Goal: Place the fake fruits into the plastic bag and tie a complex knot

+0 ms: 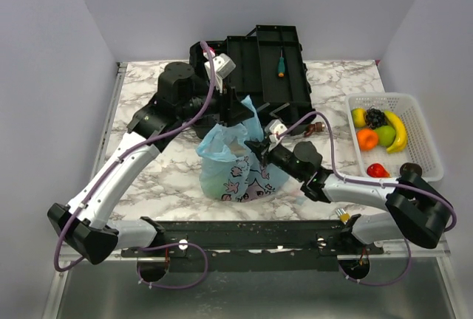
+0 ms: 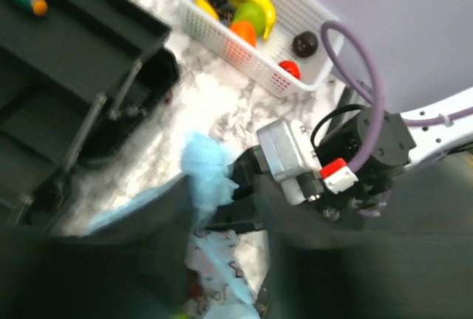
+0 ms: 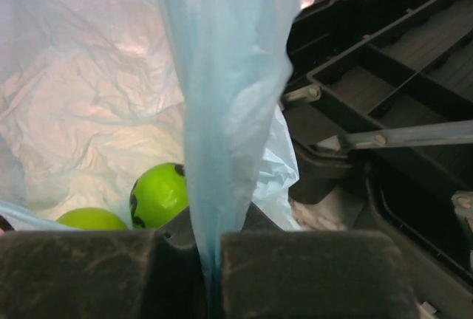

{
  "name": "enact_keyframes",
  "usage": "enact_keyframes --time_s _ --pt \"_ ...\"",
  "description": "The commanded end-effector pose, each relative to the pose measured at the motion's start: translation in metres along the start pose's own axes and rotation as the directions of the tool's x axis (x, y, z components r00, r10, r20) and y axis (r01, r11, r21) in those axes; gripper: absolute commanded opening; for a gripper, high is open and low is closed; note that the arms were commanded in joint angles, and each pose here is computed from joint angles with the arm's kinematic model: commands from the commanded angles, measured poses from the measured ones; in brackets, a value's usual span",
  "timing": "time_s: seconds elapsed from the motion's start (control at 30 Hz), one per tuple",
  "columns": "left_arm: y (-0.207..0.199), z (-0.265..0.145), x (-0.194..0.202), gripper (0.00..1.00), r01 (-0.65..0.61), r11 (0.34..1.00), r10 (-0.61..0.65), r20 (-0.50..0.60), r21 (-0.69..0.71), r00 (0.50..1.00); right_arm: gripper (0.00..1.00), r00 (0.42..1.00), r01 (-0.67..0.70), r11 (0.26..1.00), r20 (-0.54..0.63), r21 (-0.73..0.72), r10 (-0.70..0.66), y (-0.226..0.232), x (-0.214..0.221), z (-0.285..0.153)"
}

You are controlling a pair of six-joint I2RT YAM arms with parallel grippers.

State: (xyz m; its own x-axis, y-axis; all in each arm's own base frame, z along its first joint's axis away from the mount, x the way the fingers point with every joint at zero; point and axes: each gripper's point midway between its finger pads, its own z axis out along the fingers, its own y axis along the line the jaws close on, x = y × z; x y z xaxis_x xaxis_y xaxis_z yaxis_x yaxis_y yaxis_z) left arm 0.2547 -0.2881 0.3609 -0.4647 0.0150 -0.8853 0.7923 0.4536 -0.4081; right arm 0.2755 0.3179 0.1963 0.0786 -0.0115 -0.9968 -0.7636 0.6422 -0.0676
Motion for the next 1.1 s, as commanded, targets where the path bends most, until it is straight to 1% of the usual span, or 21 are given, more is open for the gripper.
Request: enact_keyframes --time_s 0.0,0.03,0.1,0.17,0.2,0.23,0.27,0.37,0.43,0.47,0.53,0.57,0.63,0.67,0.7,0.73,0.8,0.87,0.93,1.0,1.07 --pt "-0.031 -0.035 -0.042 0.64 -0.243 0.967 0.234 0.114 0.081 0.966 0.01 0.995 -0.069 0.996 -0.075 -0.054 0.064 0.011 -0.002 -0.006" --pt "-0.021 -0.039 -0.037 0.70 -0.234 0.971 0.227 0.101 0.054 0.969 0.01 0.992 -0.112 0.992 -0.072 -0.058 0.108 0.013 -0.009 -0.007" --pt "0.000 -0.051 -0.027 0.87 -0.216 0.976 0.213 0.091 0.024 0.973 0.01 0.989 -0.141 0.987 -0.057 -0.072 0.137 0.017 -0.022 -0.011" --pt "0.018 -0.060 -0.016 0.96 -0.239 0.971 0.239 0.068 -0.015 0.969 0.01 0.986 -0.161 0.983 -0.049 -0.087 0.157 0.020 -0.027 -0.015" --pt "0.023 -0.061 -0.008 0.98 -0.254 0.967 0.255 0.044 -0.022 0.966 0.01 0.986 -0.165 0.982 -0.050 -0.093 0.161 0.021 -0.028 -0.017" --pt "0.029 -0.059 0.000 0.98 -0.286 0.958 0.287 0.017 -0.027 0.958 0.01 0.984 -0.174 0.980 -0.051 -0.097 0.170 0.022 -0.028 -0.018" --pt "0.036 -0.057 0.007 0.98 -0.291 0.956 0.291 -0.006 -0.036 0.957 0.01 0.983 -0.180 0.978 -0.056 -0.103 0.175 0.023 -0.027 -0.019" --pt "0.059 -0.048 0.029 0.98 -0.281 0.958 0.275 -0.097 -0.059 0.957 0.01 0.979 -0.199 0.973 -0.063 -0.117 0.192 0.027 -0.026 -0.022" --pt "0.067 -0.045 0.049 0.98 -0.287 0.957 0.278 -0.151 -0.039 0.949 0.01 0.975 -0.219 0.969 -0.066 -0.111 0.213 0.027 -0.027 -0.023" --pt "0.069 -0.043 0.063 0.96 -0.280 0.960 0.274 -0.170 -0.017 0.947 0.01 0.972 -0.233 0.967 -0.068 -0.107 0.227 0.027 -0.028 -0.024" --pt "0.072 -0.041 0.092 0.76 -0.276 0.961 0.274 -0.203 0.021 0.940 0.01 0.965 -0.260 0.961 -0.072 -0.098 0.253 0.027 -0.029 -0.027" --pt "0.077 -0.040 0.105 0.65 -0.274 0.962 0.270 -0.228 0.016 0.935 0.01 0.960 -0.276 0.957 -0.078 -0.092 0.270 0.027 -0.029 -0.028" --pt "0.084 -0.041 0.134 0.49 -0.256 0.966 0.254 -0.269 0.028 0.929 0.01 0.946 -0.320 0.945 -0.085 -0.071 0.314 0.026 -0.028 -0.031" --pt "0.084 -0.042 0.147 0.40 -0.267 0.962 0.271 -0.282 0.051 0.920 0.01 0.934 -0.350 0.935 -0.090 -0.059 0.345 0.025 -0.027 -0.033" --pt "0.083 -0.043 0.157 0.33 -0.272 0.960 0.280 -0.282 0.068 0.918 0.01 0.919 -0.386 0.922 -0.100 -0.034 0.381 0.023 -0.024 -0.033" --pt "0.082 -0.045 0.167 0.23 -0.284 0.955 0.295 -0.279 0.080 0.914 0.01 0.905 -0.414 0.910 -0.109 -0.008 0.411 0.019 -0.021 -0.035" --pt "0.082 -0.047 0.184 0.09 -0.336 0.937 0.349 -0.272 0.095 0.897 0.01 0.867 -0.482 0.875 -0.122 0.045 0.483 0.012 -0.012 -0.037" --pt "0.082 -0.047 0.202 0.05 -0.385 0.916 0.401 -0.288 0.112 0.870 0.01 0.832 -0.534 0.842 -0.129 0.074 0.539 0.009 -0.005 -0.038" --pt "0.080 -0.044 0.218 0.04 -0.431 0.891 0.454 -0.310 0.144 0.835 0.01 0.801 -0.578 0.812 -0.137 0.076 0.583 0.012 -0.001 -0.038" --pt "0.076 -0.040 0.229 0.03 -0.455 0.874 0.485 -0.321 0.167 0.814 0.01 0.768 -0.621 0.780 -0.135 0.078 0.626 0.015 0.000 -0.038" --pt "0.073 -0.036 0.241 0.01 -0.494 0.849 0.528 -0.344 0.188 0.776 0.01 0.746 -0.648 0.756 -0.124 0.096 0.655 0.014 0.000 -0.037"
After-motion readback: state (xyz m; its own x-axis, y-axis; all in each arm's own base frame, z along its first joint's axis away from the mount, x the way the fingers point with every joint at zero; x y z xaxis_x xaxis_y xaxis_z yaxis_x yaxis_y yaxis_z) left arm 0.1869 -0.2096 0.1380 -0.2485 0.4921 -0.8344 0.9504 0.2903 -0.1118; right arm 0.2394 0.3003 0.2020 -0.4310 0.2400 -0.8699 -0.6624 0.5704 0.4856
